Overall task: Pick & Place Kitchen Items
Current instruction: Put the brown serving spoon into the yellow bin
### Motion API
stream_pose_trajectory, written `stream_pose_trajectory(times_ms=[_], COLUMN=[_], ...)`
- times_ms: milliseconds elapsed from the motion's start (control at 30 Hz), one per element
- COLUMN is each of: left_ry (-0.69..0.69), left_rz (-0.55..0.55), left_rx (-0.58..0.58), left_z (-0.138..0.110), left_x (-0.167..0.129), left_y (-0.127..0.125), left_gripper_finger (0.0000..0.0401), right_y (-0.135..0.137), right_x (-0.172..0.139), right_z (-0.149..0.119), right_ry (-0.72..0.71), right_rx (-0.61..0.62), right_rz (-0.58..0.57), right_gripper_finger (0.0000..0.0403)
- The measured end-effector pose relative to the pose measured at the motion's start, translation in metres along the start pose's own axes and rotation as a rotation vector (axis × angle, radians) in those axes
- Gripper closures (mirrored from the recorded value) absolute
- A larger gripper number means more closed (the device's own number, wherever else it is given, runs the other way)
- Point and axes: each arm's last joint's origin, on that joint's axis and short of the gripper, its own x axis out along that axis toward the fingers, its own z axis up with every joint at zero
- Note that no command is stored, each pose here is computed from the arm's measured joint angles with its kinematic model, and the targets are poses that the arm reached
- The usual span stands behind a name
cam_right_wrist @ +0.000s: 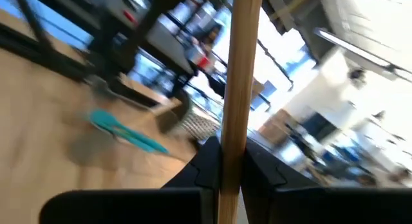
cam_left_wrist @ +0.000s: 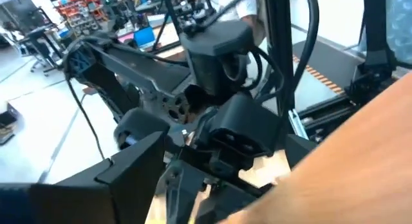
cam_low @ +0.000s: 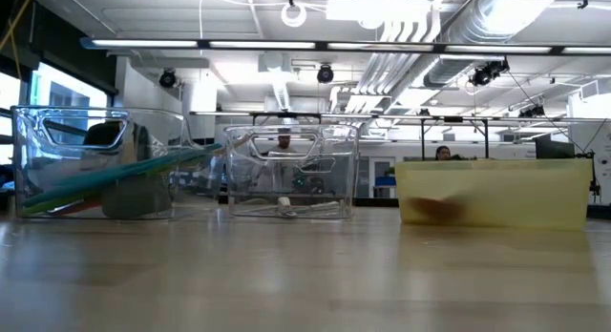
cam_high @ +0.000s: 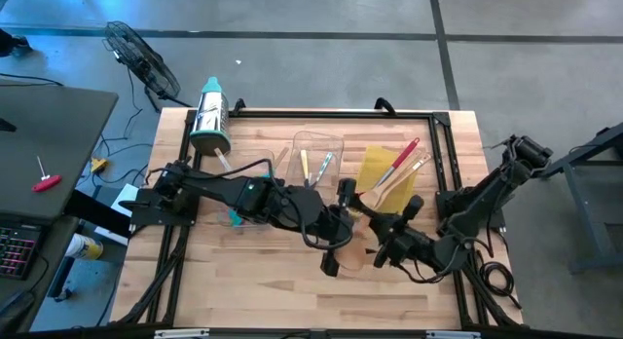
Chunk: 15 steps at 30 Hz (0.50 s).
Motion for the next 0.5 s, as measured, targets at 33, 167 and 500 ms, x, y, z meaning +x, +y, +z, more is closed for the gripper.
stream_pose_trajectory(times_ms=[33,167,500], left_ry=[-0.004,0.004,-0.051], left_rz=[0.005,0.065,0.114], left_rx=[-0.002,-0.015,-0.116], left_z=[0.001,0.006,0.027], left_x=[-0.001,-0.010,-0.043], left_y=[0.001,0.004,0.005], left_gripper_finger=[0.0085,0.0085,0.0086], right_y=[0.000,-0.001,-0.013], right_x=[-0.002,-0.010,-0.027], right_z=[0.000,-0.001,-0.004], right_ry=[0.019,0.096,0.145], right_rx=[-0.015,-0.074,-0.122], right_rz=[-0.023,-0.112,-0.165], right_gripper_finger=[0.0376,0.0376,0.0376])
